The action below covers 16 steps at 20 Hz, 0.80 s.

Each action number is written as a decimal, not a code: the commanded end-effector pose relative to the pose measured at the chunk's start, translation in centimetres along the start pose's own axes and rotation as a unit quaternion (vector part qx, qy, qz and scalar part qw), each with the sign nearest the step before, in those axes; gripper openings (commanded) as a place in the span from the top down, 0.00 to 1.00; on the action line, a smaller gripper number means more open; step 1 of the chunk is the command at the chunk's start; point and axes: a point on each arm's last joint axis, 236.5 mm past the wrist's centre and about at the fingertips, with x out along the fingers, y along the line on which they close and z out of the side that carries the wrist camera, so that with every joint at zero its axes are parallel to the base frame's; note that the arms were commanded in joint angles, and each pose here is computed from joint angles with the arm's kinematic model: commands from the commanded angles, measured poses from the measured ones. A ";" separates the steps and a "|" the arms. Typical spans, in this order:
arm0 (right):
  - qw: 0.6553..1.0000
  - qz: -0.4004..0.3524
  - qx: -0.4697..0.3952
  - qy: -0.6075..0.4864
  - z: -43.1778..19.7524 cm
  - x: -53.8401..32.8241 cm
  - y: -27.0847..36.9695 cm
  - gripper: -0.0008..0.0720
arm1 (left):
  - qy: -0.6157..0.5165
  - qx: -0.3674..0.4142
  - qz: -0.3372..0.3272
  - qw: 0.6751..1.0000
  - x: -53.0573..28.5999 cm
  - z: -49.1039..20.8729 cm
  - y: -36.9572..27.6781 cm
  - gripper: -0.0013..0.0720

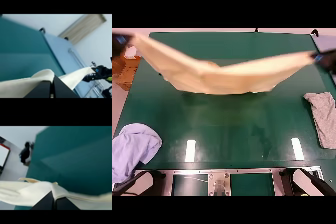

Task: Fold the shirts.

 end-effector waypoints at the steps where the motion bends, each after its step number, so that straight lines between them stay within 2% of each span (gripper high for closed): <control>1: 0.968 0.024 -0.187 -0.167 8.2 -8.4 14.8 0.96 | -0.116 0.163 -0.098 0.975 -1.9 7.4 -17.8 0.95; 5: 0.895 -0.011 -0.322 -0.307 10.8 -16.0 24.8 0.96 | -0.169 0.273 -0.117 0.940 -3.9 8.7 -28.7 0.95; 9: 0.860 -0.083 -0.367 -0.344 11.0 -18.5 25.7 0.96 | -0.163 0.297 -0.132 0.932 -4.3 7.9 -32.6 0.95; 11: 0.866 -0.110 -0.360 -0.329 11.3 -18.1 23.8 0.96 | -0.152 0.291 -0.098 0.939 -3.8 7.9 -31.1 0.95; 12: 0.874 -0.113 -0.350 -0.317 11.2 -17.5 22.6 0.96 | -0.139 0.282 -0.057 0.947 -3.3 8.0 -29.1 0.95; 14: 0.897 -0.116 -0.309 -0.293 11.3 -15.8 18.8 0.96 | -0.105 0.243 0.037 0.964 -2.6 8.1 -22.9 0.95; 16: 0.931 -0.101 -0.238 -0.256 11.0 -12.8 13.0 0.96 | -0.063 0.184 0.089 0.977 -2.1 7.2 -16.0 0.95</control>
